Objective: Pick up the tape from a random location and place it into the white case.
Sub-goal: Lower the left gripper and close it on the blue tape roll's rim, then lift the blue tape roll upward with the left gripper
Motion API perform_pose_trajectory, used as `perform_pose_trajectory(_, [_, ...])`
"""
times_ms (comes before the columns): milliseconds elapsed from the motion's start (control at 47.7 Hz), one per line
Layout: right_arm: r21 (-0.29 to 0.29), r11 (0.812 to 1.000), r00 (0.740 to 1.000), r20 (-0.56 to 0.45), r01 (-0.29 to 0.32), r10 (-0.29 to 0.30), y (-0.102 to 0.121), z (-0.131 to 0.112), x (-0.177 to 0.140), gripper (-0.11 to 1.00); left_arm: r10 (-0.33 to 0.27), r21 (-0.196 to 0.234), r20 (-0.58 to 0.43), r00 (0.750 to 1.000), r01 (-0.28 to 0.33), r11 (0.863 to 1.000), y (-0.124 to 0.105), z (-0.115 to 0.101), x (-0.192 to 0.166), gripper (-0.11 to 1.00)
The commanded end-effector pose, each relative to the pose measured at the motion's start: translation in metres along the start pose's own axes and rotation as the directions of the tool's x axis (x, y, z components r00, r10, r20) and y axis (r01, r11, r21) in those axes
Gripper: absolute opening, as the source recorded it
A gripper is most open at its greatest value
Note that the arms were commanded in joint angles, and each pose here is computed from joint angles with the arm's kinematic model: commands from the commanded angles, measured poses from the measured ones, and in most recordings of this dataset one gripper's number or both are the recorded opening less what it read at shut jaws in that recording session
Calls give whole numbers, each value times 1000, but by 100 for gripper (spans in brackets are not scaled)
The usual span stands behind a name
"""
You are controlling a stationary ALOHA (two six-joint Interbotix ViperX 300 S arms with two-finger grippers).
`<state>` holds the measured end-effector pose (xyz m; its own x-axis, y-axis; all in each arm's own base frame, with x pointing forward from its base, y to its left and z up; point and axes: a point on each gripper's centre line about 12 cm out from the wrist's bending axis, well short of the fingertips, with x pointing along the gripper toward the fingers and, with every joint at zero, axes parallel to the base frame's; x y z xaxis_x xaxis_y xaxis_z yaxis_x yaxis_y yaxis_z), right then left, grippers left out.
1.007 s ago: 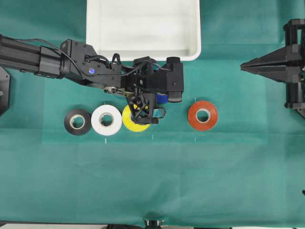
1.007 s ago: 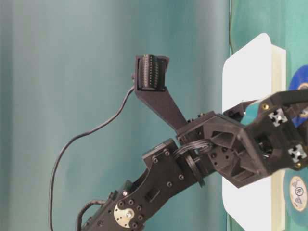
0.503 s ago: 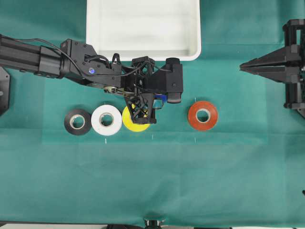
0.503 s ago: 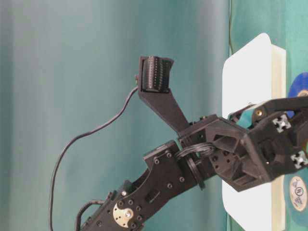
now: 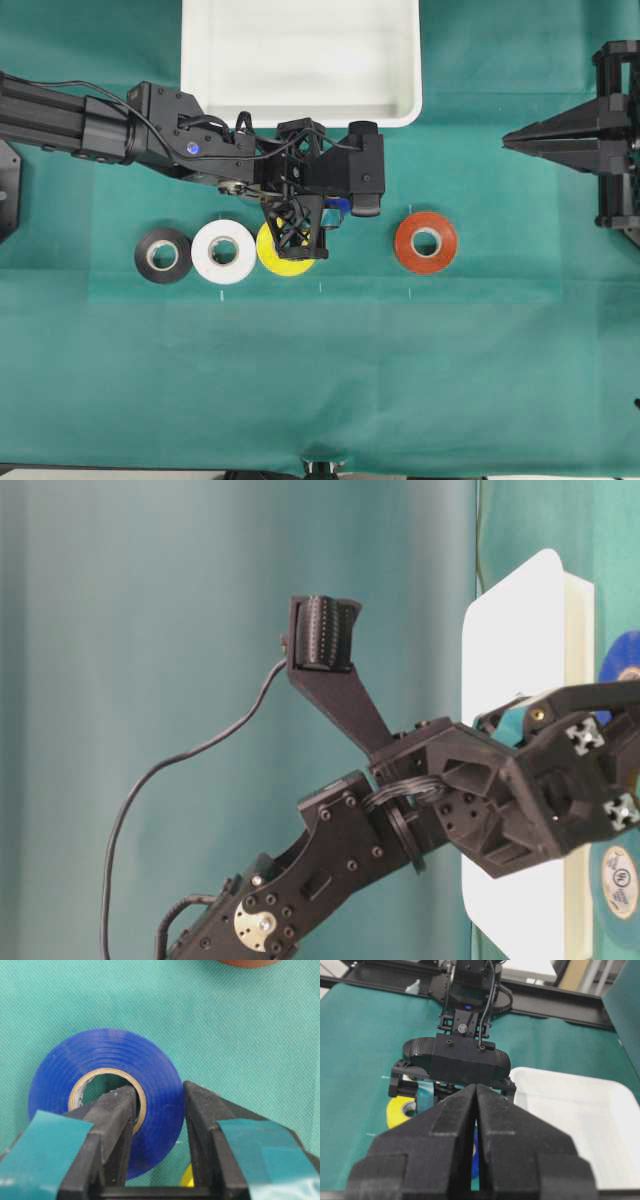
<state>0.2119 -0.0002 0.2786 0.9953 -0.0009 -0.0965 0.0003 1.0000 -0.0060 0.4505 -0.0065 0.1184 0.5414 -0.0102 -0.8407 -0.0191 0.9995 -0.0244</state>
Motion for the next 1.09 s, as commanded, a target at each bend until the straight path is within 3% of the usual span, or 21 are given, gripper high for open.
perform_pose_trajectory(0, [-2, 1000, 1000, 21, -1, 1, 0, 8, 2, 0, -3, 7, 49, 999, 2, 1000, -2, 15, -13, 25])
perform_pose_trajectory(1070, [0, 1000, 1000, 14, -2, 2, 0, 7, 3, 0, -9, 13, 139, 990, 7, 1000, -5, 59, -136, 25])
